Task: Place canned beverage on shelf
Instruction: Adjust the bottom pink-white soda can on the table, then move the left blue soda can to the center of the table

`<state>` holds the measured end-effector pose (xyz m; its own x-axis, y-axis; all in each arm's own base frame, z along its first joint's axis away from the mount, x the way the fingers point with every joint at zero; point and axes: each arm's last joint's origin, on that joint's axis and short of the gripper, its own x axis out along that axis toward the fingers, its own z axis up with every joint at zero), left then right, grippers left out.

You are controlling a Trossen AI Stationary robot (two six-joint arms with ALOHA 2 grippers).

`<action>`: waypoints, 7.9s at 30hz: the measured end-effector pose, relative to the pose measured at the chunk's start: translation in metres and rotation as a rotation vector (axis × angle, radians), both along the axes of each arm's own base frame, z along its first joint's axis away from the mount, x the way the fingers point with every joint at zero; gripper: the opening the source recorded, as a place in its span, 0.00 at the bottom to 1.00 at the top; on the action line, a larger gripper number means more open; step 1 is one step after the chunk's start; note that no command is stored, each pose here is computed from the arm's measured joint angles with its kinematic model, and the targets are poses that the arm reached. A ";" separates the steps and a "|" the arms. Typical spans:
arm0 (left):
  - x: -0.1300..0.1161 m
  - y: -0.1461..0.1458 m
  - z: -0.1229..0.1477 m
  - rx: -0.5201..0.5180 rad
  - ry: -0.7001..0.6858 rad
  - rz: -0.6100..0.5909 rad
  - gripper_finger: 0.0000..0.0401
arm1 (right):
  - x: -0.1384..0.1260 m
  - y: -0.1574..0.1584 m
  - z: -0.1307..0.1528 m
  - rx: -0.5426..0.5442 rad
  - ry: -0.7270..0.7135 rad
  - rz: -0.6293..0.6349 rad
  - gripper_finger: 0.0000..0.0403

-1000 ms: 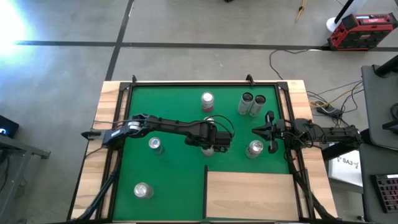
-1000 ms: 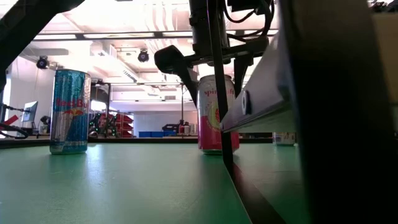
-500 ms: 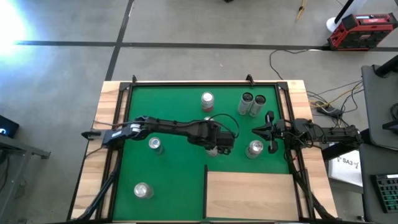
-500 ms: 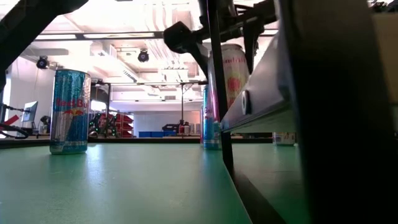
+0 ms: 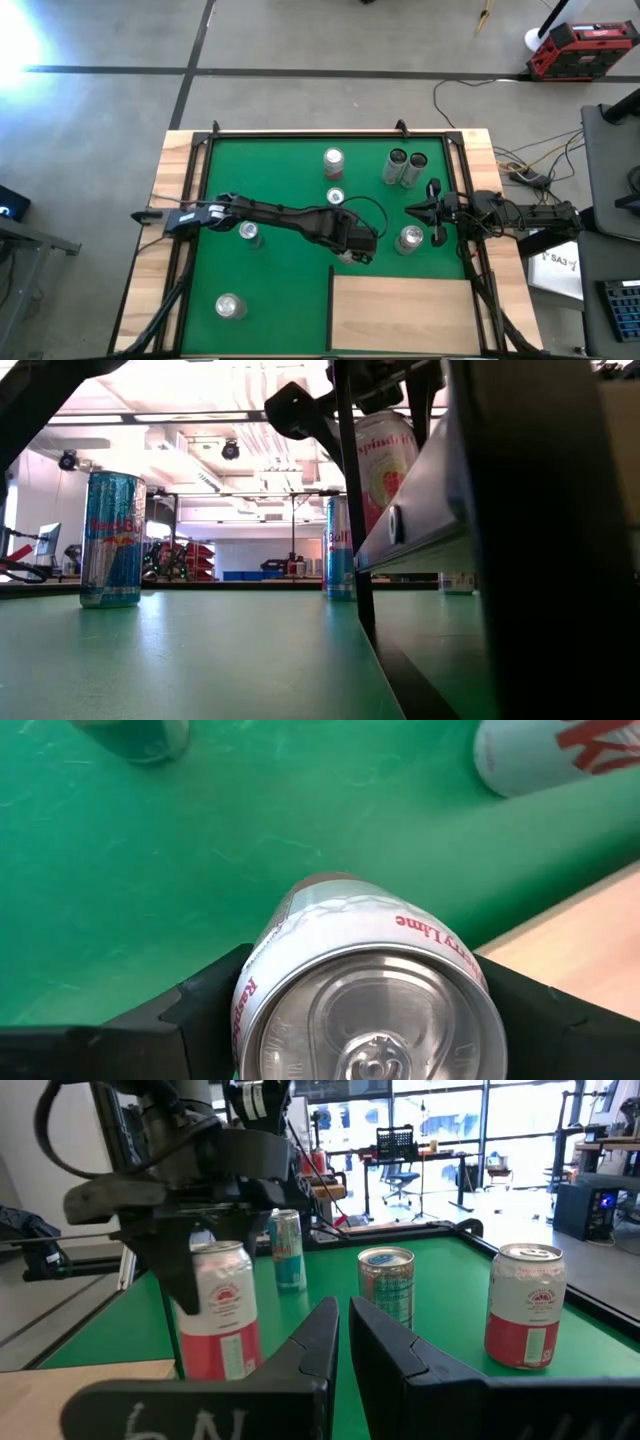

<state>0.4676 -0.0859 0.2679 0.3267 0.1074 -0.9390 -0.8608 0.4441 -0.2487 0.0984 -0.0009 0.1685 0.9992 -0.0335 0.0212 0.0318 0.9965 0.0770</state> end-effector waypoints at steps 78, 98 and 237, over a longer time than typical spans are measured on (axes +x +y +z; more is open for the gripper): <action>0.009 0.058 -0.041 0.056 0.063 0.052 0.97 | 0.000 0.000 0.000 0.000 0.001 0.000 0.06; -0.025 0.028 0.006 0.022 0.234 0.060 0.94 | 0.000 0.000 0.000 0.001 0.003 0.000 0.06; -0.070 0.122 -0.030 0.145 0.175 0.134 0.66 | 0.000 0.000 -0.001 0.000 0.007 0.000 0.06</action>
<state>0.3977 0.0359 0.2376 0.1341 0.2763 -0.9517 -0.9388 0.3430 -0.0327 0.0985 -0.0009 0.1677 0.9994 -0.0330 0.0139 0.0319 0.9965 0.0771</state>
